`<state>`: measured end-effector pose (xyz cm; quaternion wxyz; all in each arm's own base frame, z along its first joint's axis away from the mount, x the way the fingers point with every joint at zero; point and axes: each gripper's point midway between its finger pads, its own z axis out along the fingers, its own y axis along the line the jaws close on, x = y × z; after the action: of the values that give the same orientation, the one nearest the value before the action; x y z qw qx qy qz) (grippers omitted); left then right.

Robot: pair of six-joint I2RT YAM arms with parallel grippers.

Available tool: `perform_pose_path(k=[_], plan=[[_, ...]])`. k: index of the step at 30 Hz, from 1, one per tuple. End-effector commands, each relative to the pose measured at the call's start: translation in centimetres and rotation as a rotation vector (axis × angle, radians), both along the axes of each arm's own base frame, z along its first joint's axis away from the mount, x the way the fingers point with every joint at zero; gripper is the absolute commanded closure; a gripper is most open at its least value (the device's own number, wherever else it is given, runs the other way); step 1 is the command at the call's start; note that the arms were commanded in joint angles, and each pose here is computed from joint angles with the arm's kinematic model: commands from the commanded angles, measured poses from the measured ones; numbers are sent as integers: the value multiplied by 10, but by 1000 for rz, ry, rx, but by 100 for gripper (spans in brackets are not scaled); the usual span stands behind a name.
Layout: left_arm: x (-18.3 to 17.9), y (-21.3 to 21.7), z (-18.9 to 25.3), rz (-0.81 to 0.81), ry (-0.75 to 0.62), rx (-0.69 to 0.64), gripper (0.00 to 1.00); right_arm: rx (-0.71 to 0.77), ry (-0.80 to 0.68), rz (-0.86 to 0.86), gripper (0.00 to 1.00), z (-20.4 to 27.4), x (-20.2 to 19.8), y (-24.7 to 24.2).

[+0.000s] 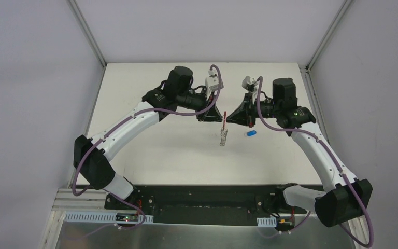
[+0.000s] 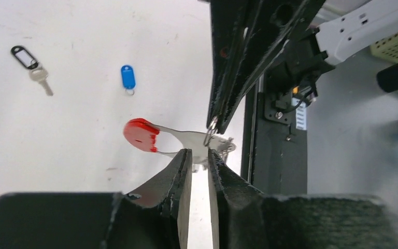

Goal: Put the keys on the keyring

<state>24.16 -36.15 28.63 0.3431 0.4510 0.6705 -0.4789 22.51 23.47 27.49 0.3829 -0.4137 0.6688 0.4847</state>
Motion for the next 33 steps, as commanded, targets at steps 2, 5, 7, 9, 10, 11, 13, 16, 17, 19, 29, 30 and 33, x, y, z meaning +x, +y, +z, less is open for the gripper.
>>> perform_pose_path(k=[2, 5, 7, 9, 10, 11, 13, 16, 17, 19, 29, 30, 33], plan=[[-1, 23, 14, -35, -222, 103, 78, -141, -73, 32, 100, -2, -5, 2], [-6, 22, 16, -83, -252, 94, 74, -152, -70, 31, 100, -1, -5, 5], [-10, 21, 17, -115, -264, 83, 73, -166, -67, 28, 100, -3, -5, 6], [-13, 19, 17, -143, -265, 73, 72, -180, -57, 30, 100, -6, -5, 7], [-15, 18, 17, -155, -267, 71, 71, -186, -50, 33, 100, -7, -6, 8], [-15, 17, 16, -162, -271, 72, 71, -187, -43, 39, 100, -8, -7, 9], [-16, 13, 15, -179, -277, 74, 70, -180, -33, 51, 100, -9, -9, 11], [-18, 7, 15, -204, -285, 75, 69, -161, -24, 66, 100, -8, -12, 14], [-18, 5, 15, -210, -287, 75, 69, -159, -19, 69, 100, -8, -12, 14], [-20, 2, 14, -229, -288, 78, 69, -151, -14, 76, 100, -8, -13, 15], [-23, -4, 3, -290, -298, 88, 70, -127, -23, 87, 100, -4, -17, 16], [-23, -4, 2, -291, -299, 90, 71, -127, -24, 87, 100, -4, -18, 16], [-23, -6, 2, -294, -294, 91, 78, -127, -23, 84, 100, -5, -17, 16]])
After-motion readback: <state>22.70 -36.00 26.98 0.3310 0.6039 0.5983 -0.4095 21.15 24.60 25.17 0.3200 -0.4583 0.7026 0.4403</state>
